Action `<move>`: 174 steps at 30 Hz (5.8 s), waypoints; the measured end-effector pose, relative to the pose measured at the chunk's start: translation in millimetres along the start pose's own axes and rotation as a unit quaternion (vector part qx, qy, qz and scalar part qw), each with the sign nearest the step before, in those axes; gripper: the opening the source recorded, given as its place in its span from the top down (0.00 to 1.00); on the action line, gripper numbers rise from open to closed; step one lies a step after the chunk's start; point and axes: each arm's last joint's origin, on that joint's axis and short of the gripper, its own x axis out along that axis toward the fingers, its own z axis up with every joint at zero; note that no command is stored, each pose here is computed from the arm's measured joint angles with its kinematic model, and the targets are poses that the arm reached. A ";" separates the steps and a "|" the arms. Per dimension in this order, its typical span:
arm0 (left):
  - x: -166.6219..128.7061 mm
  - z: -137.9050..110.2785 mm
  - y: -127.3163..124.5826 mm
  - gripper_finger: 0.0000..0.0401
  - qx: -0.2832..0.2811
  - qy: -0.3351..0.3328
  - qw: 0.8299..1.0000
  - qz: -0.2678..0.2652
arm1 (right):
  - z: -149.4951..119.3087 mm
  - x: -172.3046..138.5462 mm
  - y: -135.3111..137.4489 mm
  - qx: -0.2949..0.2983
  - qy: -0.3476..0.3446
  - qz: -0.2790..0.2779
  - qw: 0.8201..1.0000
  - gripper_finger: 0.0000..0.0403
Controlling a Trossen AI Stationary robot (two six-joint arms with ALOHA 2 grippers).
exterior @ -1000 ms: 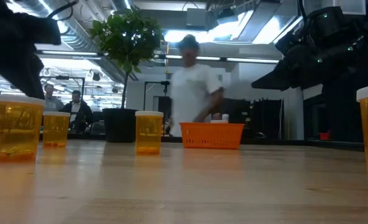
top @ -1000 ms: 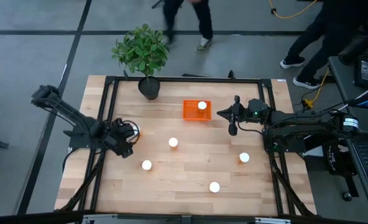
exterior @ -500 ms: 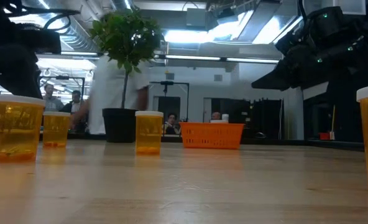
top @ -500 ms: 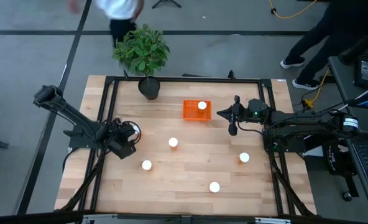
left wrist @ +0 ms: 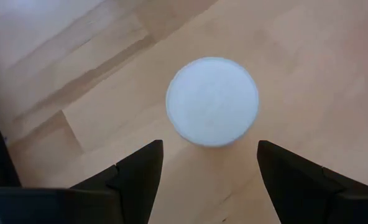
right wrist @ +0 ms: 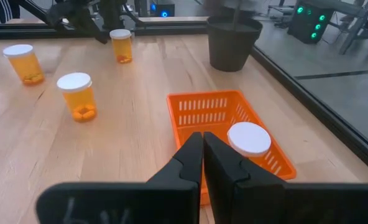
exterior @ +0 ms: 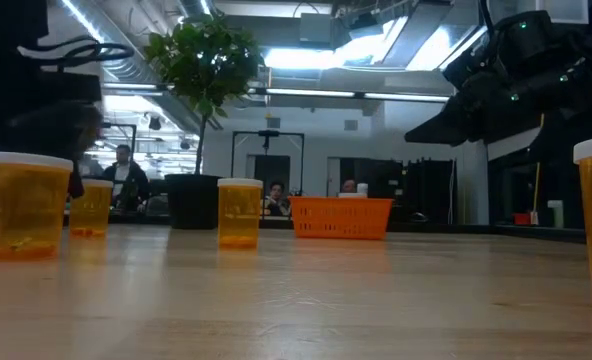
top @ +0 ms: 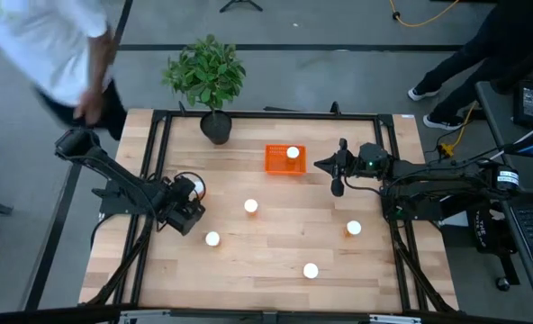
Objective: Pick and place pill bottles into a basket
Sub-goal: Put the orange pill bottle into the orange bin
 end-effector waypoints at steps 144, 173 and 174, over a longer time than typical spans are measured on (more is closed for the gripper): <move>130.0 241.3 -48.3 0.49 0.290 -0.283 0.853 -0.328 | 3.8 0.0 0.8 0.001 -0.021 0.016 1.000 0.96; 171.5 234.5 -65.0 0.49 0.284 -0.213 0.902 -0.245 | 1.4 0.1 0.9 0.022 -0.008 0.017 1.000 0.96; 171.2 234.1 -65.7 0.49 0.285 -0.213 0.902 -0.246 | 1.5 0.1 0.9 0.022 -0.009 0.017 1.000 0.96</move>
